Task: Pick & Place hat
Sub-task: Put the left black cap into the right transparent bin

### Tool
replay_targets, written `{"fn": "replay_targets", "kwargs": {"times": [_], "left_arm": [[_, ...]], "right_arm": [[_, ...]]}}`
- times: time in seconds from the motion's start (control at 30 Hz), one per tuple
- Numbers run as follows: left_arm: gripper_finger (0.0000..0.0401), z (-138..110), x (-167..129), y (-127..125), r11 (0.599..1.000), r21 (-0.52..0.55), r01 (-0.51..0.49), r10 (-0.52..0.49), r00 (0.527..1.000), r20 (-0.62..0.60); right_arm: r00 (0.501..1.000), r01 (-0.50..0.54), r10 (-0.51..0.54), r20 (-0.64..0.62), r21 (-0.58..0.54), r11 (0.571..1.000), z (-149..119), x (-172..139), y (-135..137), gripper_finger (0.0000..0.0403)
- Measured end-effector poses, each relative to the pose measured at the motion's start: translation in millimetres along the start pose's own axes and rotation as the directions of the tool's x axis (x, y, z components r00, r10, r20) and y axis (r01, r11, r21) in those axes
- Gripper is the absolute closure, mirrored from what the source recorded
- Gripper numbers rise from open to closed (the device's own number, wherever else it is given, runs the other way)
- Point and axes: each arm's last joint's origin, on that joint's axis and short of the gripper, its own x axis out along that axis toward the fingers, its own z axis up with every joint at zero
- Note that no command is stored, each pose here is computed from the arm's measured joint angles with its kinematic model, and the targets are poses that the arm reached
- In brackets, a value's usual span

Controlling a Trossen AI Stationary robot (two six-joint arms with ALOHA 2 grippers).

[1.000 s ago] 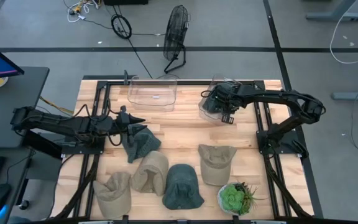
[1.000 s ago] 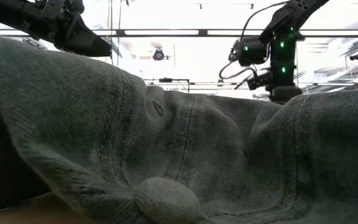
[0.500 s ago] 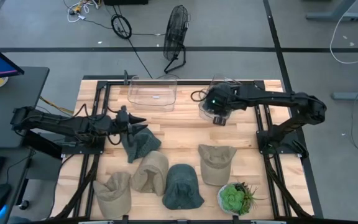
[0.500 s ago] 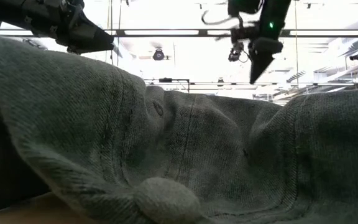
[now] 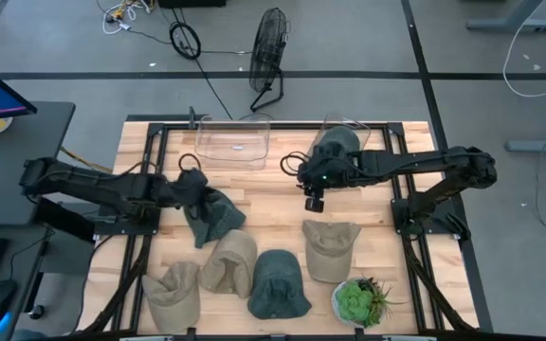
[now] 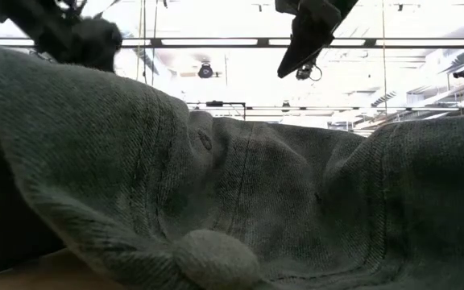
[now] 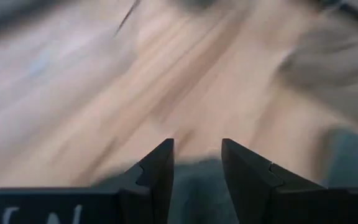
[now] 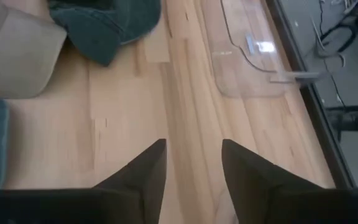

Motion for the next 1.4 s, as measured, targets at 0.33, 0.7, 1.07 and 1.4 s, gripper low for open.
{"fn": "replay_targets", "kwargs": {"times": [0.33, 0.7, 1.07, 1.4], "left_arm": [[0.0263, -35, 26, 2, 0.979, -0.044, -0.198, 0.181, 0.951, -0.250], [0.0263, -46, 22, -9, 0.988, 0.030, -0.151, 0.153, 0.950, -0.274], [0.0292, -56, 32, -8, 0.970, 0.103, -0.220, 0.242, 0.915, -0.324], [0.0389, -40, 36, -25, 0.982, 0.103, -0.158, 0.178, 0.955, -0.238]], "right_arm": [[1.000, -0.005, 0.006, 0.030, -0.029, 1.000, 3, 1, 4, 0.0256], [1.000, -0.005, 0.006, 0.012, -0.045, 0.999, -2, 13, 7, 0.0257], [1.000, -0.005, 0.006, 0.024, -0.047, 0.999, -1, 18, 8, 0.0257], [0.988, -0.031, 0.040, 0.148, -0.062, 0.998, 14, 45, 17, 0.0257]]}}
